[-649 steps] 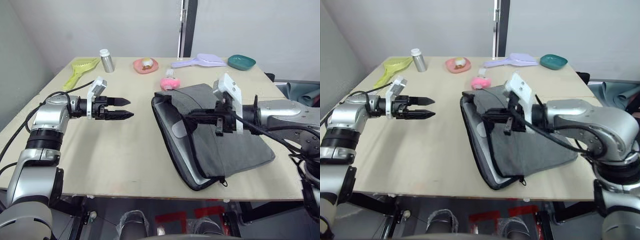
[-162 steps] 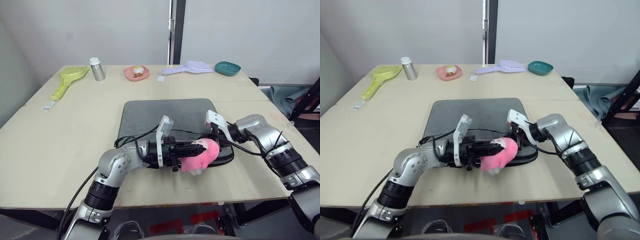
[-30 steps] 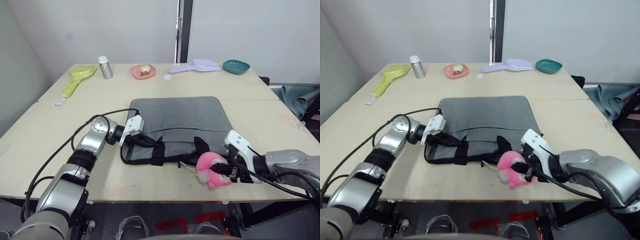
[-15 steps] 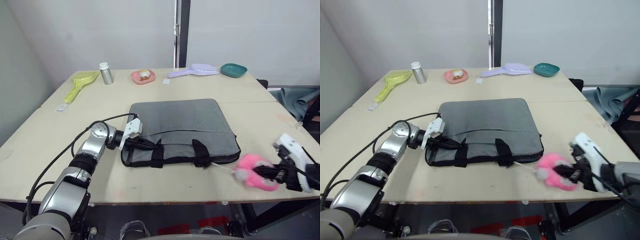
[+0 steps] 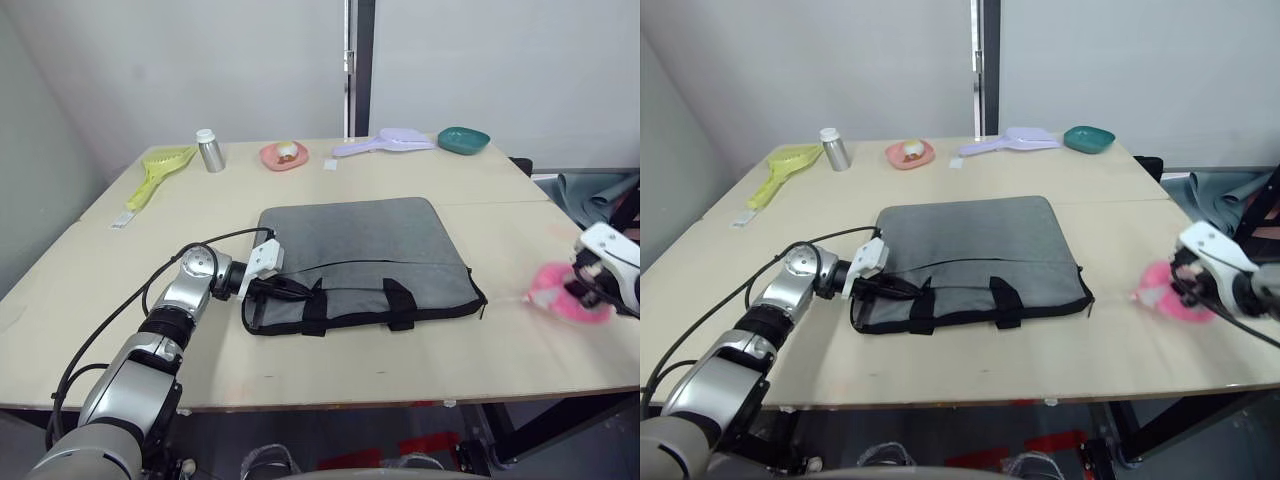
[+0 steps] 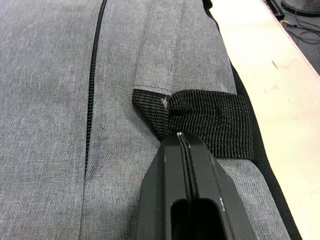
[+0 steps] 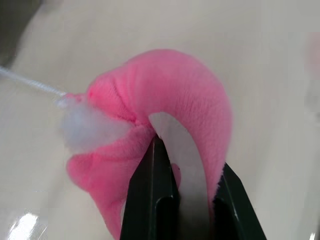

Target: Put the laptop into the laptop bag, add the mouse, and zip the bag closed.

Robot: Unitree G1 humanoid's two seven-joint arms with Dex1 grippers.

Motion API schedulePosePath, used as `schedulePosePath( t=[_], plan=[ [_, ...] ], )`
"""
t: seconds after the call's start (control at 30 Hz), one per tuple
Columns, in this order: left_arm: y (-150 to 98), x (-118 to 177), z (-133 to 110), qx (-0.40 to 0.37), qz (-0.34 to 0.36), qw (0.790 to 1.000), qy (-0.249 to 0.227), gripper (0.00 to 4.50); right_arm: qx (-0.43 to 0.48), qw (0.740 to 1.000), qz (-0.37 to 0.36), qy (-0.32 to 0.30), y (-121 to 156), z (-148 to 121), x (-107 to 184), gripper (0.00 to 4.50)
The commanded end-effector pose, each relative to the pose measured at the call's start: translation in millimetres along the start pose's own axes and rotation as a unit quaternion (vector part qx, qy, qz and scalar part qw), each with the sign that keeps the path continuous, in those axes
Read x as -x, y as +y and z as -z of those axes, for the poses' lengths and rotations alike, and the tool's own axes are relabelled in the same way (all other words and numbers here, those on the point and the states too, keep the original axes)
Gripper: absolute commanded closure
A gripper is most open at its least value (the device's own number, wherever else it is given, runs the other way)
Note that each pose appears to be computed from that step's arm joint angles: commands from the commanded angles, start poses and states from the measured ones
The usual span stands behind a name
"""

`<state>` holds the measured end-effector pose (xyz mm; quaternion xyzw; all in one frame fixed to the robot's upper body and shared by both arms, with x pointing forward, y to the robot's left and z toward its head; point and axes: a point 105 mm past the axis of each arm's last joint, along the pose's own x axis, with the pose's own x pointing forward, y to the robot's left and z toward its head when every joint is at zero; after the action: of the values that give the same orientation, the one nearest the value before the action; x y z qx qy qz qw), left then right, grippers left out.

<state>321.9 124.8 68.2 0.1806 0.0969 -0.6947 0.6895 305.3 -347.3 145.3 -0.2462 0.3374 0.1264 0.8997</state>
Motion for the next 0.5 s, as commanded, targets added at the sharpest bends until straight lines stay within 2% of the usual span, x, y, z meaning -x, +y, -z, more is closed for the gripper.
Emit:
schedulePosePath(
  t=[0.03, 0.13, 0.33, 0.5],
  plan=[
    [-52, -6, 68, 0.093, 0.081, 0.986, 0.113, 4.5, 0.054, 0.997, 0.037, -0.027, -9, -33, -5, 4.47],
    [-60, -6, 72, 0.09, 0.094, 0.984, 0.118, 4.5, 0.082, 0.995, 0.026, -0.058, 2, -61, -16, 4.47],
    [-66, -4, 74, 0.09, 0.101, 0.983, 0.12, 4.5, 0.115, 0.989, 0.011, -0.091, 24, -94, -38, 4.47],
    [-68, -4, 72, 0.091, 0.105, 0.983, 0.118, 4.5, 0.097, 0.988, 0.068, -0.095, 13, -102, -49, 4.47]
  ],
)
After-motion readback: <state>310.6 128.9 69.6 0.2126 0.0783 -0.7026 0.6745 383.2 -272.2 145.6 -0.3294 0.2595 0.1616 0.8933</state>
